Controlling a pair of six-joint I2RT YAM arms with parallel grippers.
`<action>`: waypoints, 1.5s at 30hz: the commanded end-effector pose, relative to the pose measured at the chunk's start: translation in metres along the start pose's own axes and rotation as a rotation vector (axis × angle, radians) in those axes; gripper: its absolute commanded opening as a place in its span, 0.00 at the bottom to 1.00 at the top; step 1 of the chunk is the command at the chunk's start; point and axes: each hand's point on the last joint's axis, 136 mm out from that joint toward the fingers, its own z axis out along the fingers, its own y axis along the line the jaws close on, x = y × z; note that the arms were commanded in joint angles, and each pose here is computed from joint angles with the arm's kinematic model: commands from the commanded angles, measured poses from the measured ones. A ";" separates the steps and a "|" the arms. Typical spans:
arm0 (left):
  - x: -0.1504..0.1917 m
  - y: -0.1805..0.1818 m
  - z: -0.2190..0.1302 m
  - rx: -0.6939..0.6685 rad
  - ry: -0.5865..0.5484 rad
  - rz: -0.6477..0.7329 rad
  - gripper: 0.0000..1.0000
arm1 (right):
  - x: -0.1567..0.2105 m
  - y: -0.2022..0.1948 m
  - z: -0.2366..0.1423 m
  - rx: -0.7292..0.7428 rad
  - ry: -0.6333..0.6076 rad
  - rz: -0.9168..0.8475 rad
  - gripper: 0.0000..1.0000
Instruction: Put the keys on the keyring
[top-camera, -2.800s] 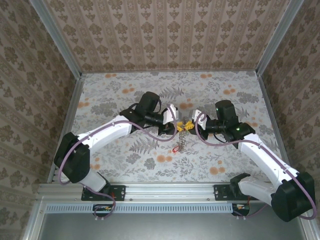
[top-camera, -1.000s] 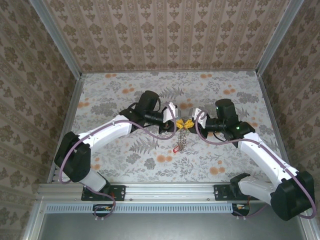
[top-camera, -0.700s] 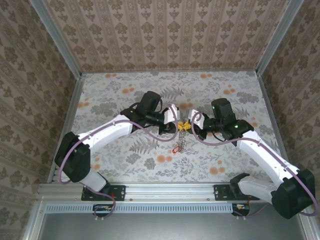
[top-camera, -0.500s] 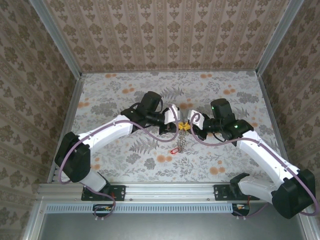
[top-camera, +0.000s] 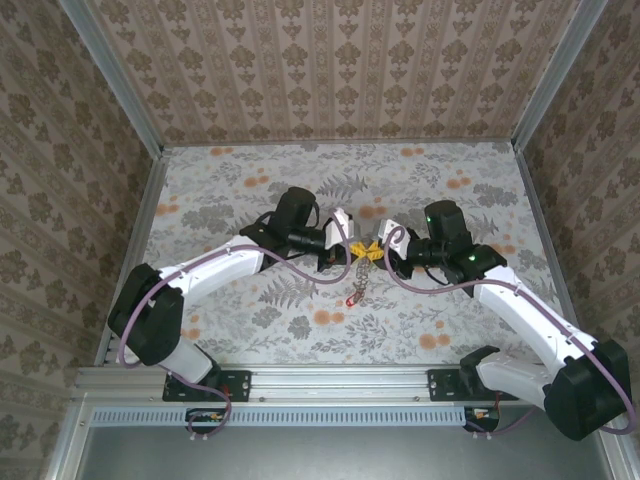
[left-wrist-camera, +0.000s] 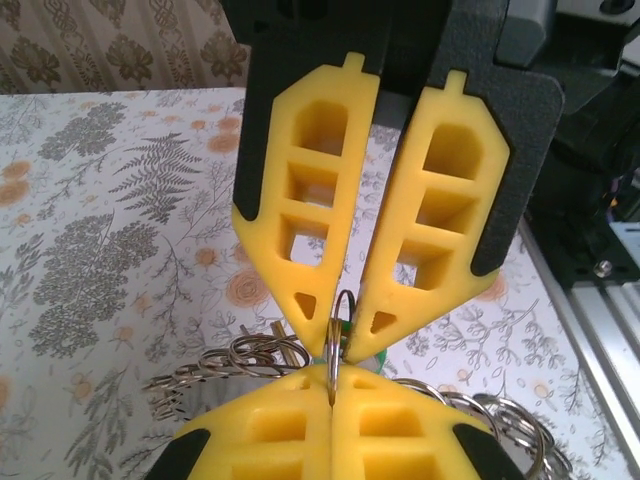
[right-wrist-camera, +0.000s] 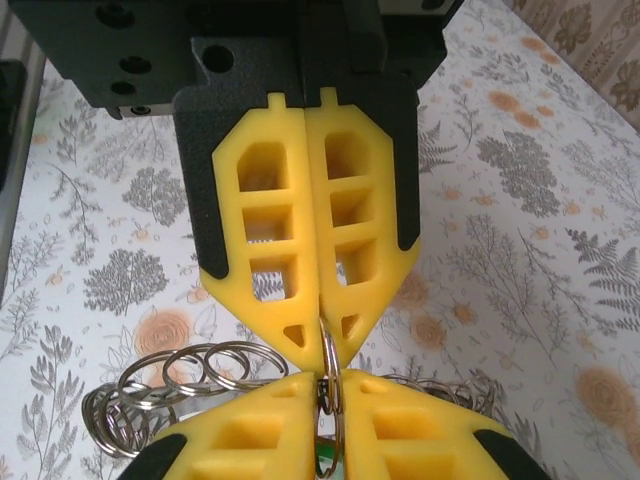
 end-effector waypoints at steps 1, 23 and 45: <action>-0.044 -0.009 -0.013 0.059 -0.161 0.061 0.00 | -0.020 0.005 -0.003 -0.033 -0.127 0.004 0.15; -0.013 -0.002 -0.013 0.005 0.018 0.068 0.18 | -0.023 -0.002 -0.012 -0.020 -0.053 -0.003 0.00; -0.033 0.000 -0.008 -0.012 -0.044 0.086 0.00 | -0.017 0.004 -0.008 -0.005 0.060 -0.057 0.09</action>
